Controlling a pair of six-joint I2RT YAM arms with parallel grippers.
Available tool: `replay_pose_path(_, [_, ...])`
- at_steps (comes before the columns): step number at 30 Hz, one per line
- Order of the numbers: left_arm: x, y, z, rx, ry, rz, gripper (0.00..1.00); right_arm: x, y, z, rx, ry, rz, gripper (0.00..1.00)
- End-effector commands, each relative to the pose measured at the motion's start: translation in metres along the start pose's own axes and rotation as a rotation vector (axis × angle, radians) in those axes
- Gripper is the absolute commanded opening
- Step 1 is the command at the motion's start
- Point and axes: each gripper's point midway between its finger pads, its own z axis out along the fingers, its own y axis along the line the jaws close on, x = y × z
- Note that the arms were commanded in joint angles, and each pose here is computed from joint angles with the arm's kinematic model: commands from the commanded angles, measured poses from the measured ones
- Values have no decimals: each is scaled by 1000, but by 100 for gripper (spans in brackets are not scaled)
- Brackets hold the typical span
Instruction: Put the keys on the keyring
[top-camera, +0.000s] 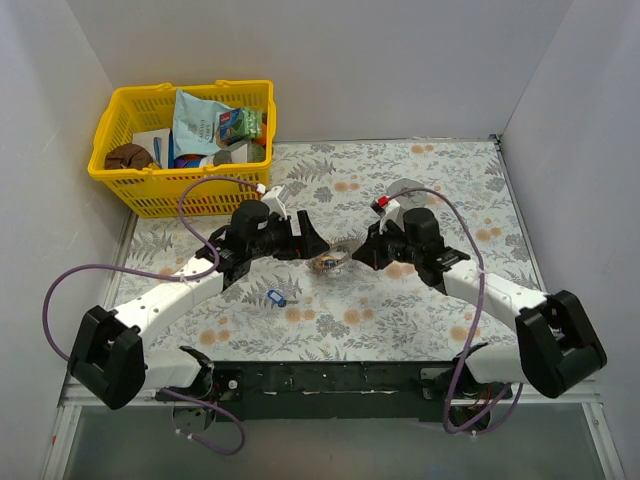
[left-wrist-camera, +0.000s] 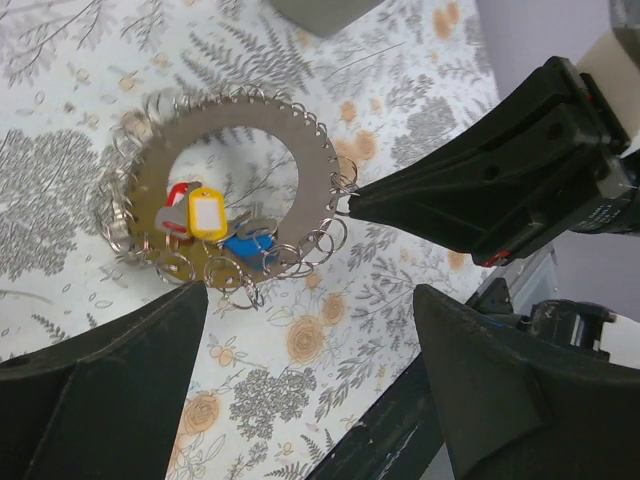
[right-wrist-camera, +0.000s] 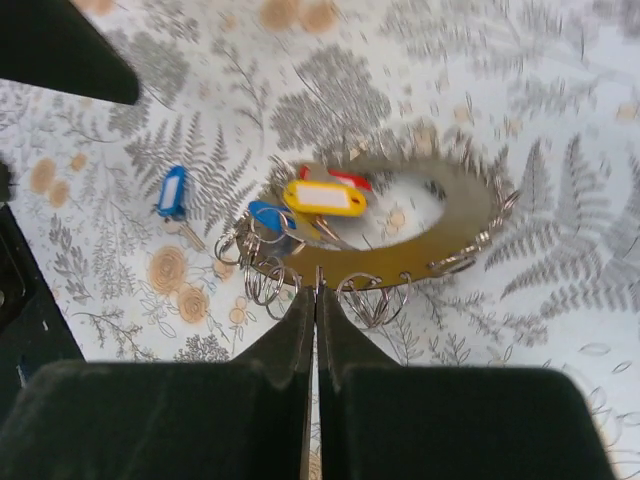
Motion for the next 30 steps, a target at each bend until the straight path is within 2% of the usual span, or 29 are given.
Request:
replay_pose_path(1, [-28, -40, -21, 163, -98, 117, 85, -58, 40, -31, -133, -145, -294, 1])
replay_pose_path(5, [-32, -65, -30, 290, -109, 170, 85, -79, 70, -58, -220, -215, -432, 1])
replay_pose_path(10, [-30, -95, -42, 463, -108, 233, 81, -85, 104, -78, -382, -224, -530, 1])
replay_pose_path(20, [-14, -127, -75, 714, -126, 428, 78, -83, 137, -99, -554, -246, -577, 1])
replay_pose_path(24, [-8, -134, -91, 795, -189, 500, 77, -84, 144, -105, -587, -266, -579, 1])
replay_pose_path(30, [-1, -138, -97, 836, -175, 514, 73, -83, 152, -111, -646, -280, -584, 1])
